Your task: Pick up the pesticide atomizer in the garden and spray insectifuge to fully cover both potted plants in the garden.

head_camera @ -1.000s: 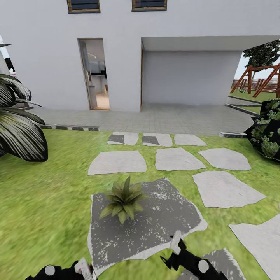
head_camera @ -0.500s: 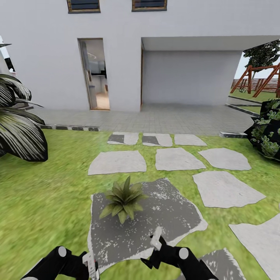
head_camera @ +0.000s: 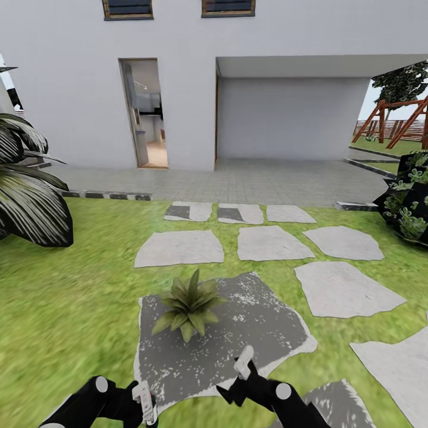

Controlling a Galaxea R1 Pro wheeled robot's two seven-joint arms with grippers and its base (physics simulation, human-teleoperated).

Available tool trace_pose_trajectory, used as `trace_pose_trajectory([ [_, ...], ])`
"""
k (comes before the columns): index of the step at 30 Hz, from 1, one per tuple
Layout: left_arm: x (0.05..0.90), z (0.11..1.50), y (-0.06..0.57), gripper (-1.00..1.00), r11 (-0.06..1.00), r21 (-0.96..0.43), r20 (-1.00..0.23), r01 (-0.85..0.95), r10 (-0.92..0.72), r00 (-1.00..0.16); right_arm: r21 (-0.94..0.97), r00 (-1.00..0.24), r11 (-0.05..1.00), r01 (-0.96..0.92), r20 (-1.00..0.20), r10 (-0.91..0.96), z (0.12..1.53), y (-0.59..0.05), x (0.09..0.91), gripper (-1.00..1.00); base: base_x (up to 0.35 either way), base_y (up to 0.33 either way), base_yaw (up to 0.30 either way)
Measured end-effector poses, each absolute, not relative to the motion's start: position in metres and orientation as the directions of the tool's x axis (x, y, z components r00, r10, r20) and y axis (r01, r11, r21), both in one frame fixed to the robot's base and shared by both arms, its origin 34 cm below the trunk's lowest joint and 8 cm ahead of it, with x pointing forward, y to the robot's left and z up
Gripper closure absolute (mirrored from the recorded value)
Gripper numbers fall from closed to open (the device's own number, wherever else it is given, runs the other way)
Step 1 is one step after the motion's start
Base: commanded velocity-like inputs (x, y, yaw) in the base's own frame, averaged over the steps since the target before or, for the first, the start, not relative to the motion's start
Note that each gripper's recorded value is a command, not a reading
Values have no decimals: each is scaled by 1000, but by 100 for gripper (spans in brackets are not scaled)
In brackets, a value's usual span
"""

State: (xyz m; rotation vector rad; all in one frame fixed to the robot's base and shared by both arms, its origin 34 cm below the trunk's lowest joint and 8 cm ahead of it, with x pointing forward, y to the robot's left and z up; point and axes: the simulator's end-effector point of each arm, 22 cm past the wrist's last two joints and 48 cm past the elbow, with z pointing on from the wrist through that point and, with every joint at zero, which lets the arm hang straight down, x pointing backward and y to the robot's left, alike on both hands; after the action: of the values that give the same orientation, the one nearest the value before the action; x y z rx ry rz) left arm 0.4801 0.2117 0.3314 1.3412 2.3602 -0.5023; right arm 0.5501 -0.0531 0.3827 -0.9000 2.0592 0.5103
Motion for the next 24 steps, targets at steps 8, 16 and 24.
trace_pose_trajectory([
  [8, 480, 332, 204, 100, 476, -124, -494, 870, 731, -471, 65, -567, 992, 107, -816, 115, 374, -204, 603, -100, 0, 0, 0],
  [16, 479, 331, 203, 100, 474, -125, -495, 872, 732, -469, 107, -522, 977, 183, -832, 189, 386, -239, 615, -100, 0, 0, 0],
  [24, 479, 332, 202, 100, 473, -126, -496, 872, 731, -468, 1, -463, 1000, 0, -886, 1, 418, -301, 640, -100, 0, 0, 0],
])
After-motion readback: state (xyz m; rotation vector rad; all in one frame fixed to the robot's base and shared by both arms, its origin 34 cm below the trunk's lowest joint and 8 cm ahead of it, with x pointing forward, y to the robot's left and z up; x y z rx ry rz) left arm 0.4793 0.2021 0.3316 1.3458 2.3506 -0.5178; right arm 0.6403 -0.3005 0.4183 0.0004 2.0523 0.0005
